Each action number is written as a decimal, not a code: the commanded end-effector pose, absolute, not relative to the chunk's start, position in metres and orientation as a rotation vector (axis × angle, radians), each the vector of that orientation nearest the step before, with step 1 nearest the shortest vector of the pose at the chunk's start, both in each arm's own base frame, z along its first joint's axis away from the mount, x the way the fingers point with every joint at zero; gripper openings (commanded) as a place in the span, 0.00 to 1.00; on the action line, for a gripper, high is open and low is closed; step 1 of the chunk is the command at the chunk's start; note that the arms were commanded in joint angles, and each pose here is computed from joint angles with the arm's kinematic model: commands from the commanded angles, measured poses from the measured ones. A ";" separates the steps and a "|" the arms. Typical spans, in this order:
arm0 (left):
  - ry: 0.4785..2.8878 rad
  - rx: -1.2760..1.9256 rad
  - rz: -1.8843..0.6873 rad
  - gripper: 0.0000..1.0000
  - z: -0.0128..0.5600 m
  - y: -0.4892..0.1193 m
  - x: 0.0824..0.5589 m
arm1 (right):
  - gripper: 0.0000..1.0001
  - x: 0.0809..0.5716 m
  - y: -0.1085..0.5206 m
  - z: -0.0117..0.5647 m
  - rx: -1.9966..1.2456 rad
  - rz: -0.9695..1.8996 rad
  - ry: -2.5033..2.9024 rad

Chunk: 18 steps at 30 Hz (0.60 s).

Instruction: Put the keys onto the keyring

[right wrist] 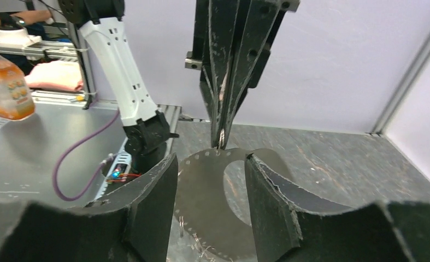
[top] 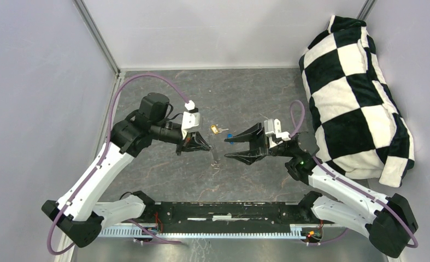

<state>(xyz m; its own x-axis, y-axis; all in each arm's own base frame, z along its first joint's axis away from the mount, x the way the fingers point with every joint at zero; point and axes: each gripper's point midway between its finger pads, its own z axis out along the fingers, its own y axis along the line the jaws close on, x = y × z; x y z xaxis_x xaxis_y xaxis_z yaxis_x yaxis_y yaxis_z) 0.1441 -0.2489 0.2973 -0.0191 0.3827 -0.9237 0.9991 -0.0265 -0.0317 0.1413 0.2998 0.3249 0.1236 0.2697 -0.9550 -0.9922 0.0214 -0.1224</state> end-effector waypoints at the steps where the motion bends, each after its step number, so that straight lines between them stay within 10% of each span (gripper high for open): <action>1: 1.322 1.467 -1.156 0.02 0.339 -0.260 0.126 | 0.53 0.130 0.302 0.349 -1.027 1.254 0.855; 18: 1.254 1.431 -1.214 0.02 0.352 -0.261 0.114 | 0.42 0.127 0.327 0.357 -1.010 1.267 0.908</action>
